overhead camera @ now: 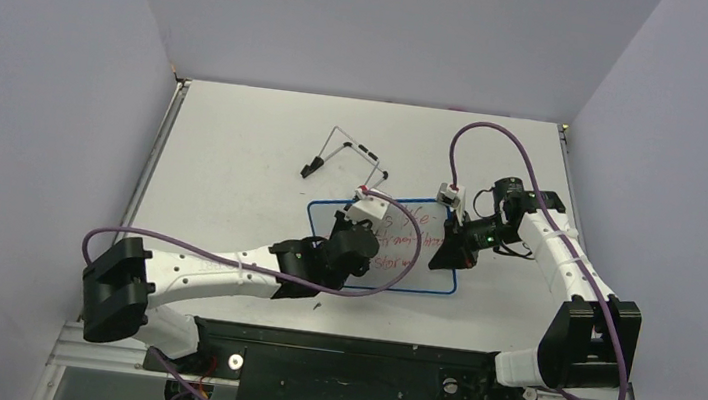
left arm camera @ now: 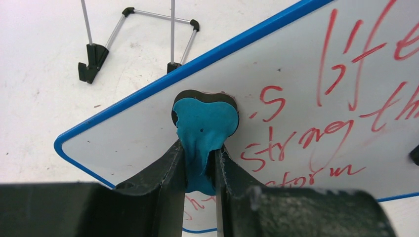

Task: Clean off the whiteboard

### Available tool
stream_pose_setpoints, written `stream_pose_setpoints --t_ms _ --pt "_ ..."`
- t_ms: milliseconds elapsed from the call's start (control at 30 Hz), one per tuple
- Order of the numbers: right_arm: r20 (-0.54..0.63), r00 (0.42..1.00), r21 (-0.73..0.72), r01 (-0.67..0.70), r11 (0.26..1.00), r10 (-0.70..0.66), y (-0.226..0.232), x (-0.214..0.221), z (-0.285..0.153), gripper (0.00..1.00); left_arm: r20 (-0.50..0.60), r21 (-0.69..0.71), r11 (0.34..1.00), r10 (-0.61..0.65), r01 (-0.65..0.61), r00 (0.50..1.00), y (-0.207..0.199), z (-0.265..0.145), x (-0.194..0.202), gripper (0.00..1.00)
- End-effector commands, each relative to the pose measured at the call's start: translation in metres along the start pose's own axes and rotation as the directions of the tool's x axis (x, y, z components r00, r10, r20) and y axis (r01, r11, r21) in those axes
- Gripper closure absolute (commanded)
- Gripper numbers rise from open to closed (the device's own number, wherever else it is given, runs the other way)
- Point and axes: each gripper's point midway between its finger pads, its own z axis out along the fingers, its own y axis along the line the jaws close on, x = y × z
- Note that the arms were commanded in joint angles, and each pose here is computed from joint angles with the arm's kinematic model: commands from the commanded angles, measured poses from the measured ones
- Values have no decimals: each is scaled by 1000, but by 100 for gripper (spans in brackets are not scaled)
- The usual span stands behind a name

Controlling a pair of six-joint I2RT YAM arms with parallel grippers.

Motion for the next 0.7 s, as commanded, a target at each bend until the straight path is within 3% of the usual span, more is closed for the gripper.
stream_pose_setpoints --t_ms 0,267,400,667 --pt "38 996 -10 81 997 -80 3 -15 -3 100 23 62 998 -26 25 999 5 -5 -8 100" --pt "37 996 -11 80 997 -80 3 -15 -3 100 30 228 973 -39 31 999 -34 -18 -1 100" --pt "38 996 -10 82 997 -82 3 -15 -3 100 38 207 978 -17 9 999 -35 -13 -7 100" --pt "39 996 -9 84 996 -84 4 -16 -4 100 62 105 994 -45 38 997 5 4 -34 100"
